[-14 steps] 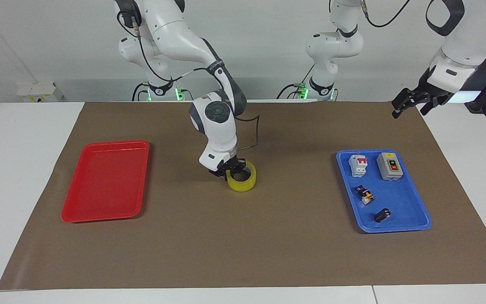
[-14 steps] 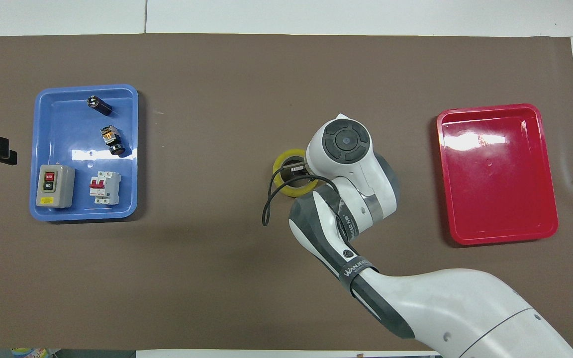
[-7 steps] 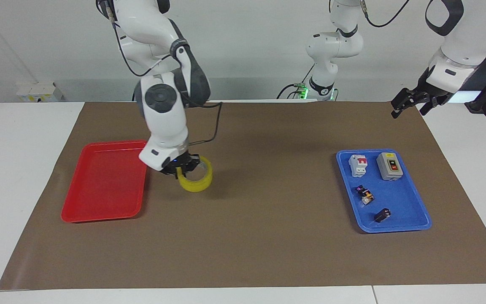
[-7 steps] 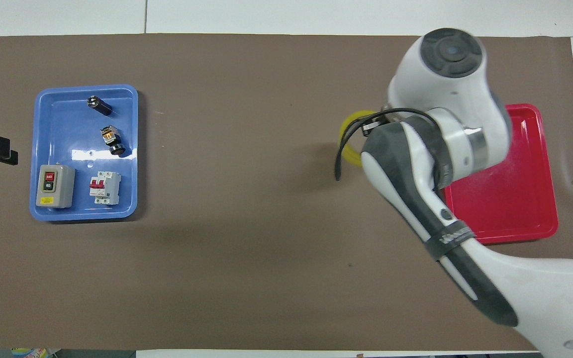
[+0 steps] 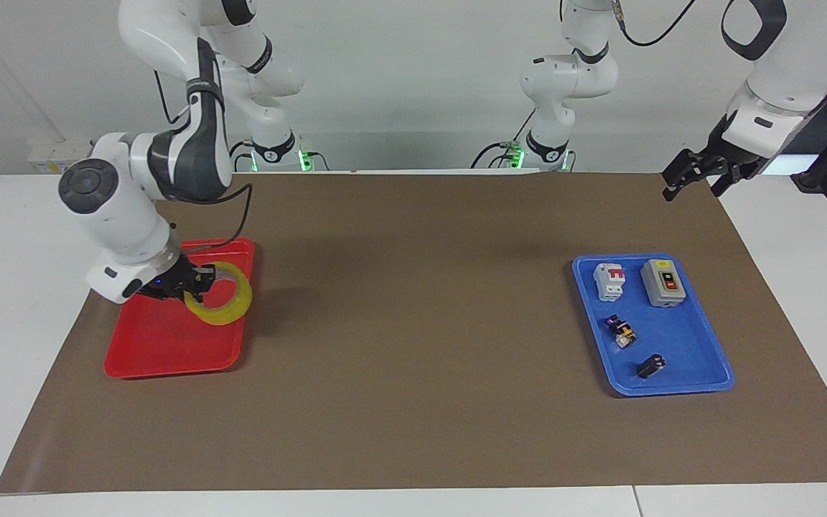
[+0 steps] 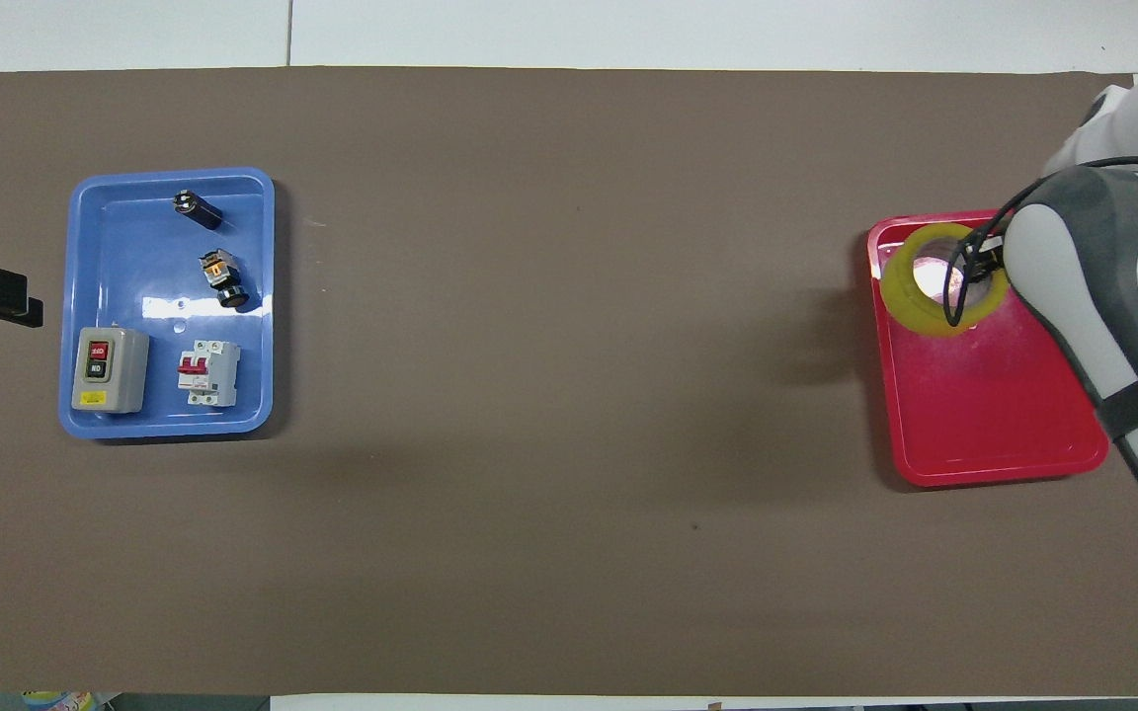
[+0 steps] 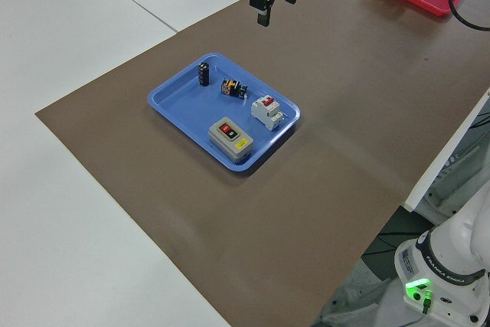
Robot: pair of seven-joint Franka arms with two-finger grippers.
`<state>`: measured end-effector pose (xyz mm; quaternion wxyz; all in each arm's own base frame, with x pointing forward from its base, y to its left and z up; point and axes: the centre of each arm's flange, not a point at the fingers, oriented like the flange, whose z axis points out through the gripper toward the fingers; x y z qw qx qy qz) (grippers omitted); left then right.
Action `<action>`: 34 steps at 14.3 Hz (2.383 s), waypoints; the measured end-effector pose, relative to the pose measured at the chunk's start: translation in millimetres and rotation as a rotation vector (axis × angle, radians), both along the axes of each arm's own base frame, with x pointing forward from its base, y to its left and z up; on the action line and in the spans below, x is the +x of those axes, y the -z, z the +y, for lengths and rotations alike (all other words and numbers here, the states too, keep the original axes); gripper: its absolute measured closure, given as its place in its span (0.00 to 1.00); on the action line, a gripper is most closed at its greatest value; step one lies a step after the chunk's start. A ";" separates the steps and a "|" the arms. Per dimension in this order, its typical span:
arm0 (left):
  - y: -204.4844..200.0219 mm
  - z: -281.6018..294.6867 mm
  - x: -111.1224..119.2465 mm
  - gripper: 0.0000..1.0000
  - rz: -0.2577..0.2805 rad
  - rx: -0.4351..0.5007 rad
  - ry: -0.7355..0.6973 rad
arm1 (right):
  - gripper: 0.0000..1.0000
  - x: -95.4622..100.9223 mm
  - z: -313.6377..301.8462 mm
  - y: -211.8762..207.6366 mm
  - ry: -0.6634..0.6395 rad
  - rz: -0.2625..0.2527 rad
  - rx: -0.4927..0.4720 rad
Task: Place and move tape with both arms
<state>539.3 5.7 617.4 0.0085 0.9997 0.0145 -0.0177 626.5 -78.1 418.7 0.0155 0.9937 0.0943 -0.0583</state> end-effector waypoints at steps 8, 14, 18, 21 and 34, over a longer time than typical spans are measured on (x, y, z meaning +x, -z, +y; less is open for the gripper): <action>-0.9 -0.1 -0.5 0.00 -0.001 0.000 0.000 | 0.79 -43.6 -68.4 66.9 0.020 -0.050 0.007; -0.9 -0.1 -0.5 0.00 -0.002 0.000 0.000 | 0.79 -57.8 -62.5 100.8 0.011 -0.073 0.007; -1.0 -0.1 -0.5 0.00 -0.002 0.000 0.000 | 0.40 -53.3 -59.0 81.1 0.003 -0.075 0.007; -1.0 -0.1 -0.6 0.00 -0.002 0.000 0.000 | 0.07 -38.4 -49.9 22.8 -0.013 -0.064 0.009; -1.2 -0.1 -0.7 0.00 -0.002 0.000 0.000 | 0.00 -107.4 21.3 -229.7 -0.007 -0.053 0.016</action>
